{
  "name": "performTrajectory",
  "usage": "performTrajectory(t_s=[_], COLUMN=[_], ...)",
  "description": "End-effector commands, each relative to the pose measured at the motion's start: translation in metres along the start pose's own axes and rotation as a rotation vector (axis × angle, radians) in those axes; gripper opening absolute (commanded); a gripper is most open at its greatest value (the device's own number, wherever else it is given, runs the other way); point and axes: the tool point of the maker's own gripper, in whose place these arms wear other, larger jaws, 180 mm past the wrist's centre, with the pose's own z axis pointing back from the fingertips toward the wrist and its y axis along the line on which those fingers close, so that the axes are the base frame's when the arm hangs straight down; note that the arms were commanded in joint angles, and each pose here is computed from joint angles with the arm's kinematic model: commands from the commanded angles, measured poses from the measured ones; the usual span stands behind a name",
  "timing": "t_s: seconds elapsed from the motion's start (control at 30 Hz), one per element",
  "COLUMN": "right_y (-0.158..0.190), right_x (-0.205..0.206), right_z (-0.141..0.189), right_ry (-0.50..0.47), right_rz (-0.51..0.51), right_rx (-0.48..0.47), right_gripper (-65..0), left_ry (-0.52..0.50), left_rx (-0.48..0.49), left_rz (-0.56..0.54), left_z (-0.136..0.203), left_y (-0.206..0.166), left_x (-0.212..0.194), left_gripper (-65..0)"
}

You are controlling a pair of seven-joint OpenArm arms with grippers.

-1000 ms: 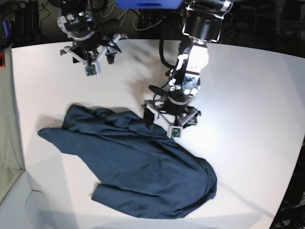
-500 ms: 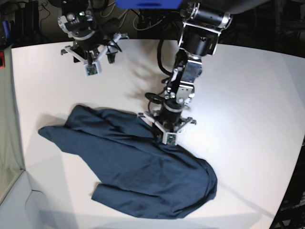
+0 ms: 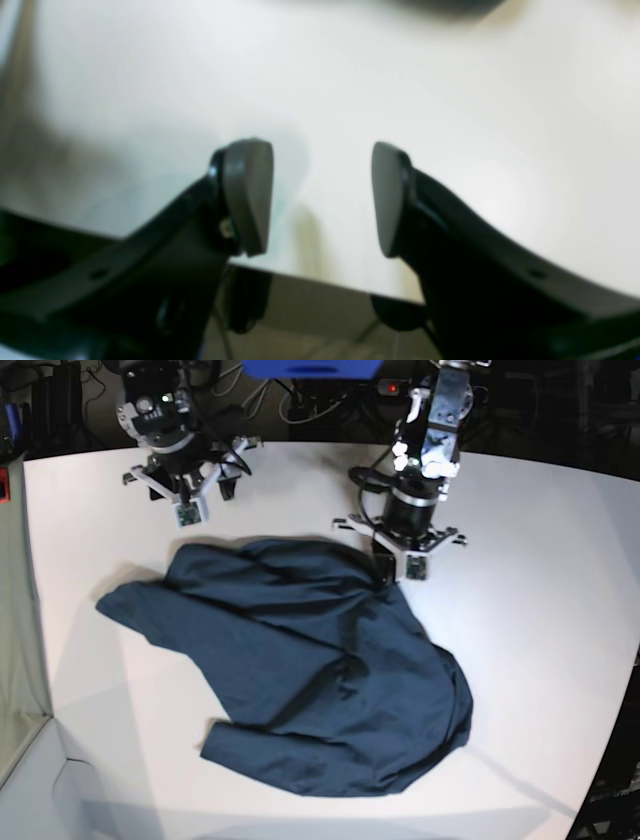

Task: Layout the t-shirt on the table in an organized manner, then fold the t-shirt properly
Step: 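Grasp the shirt edge with the left gripper and drag it back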

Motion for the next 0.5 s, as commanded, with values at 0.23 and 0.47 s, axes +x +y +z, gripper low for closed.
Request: performTrajectory(t_s=[0.23,0.47], right_y=[-0.006,-0.014], right_x=[0.029,0.062], right_z=[-0.002,-0.006], right_ry=[-0.080,-0.155], right_rz=[0.009,0.017], right_rx=[-0.013,-0.031], right_gripper=[-32.1,-32.0], left_ry=[-0.028,0.041], left_rx=[-0.015,0.091], left_rz=[-0.067,-0.073], left_z=[0.055,0.062], left_y=[0.011,0.053], left_x=[0.008,-0.018], left_gripper=[-64.8,-64.8])
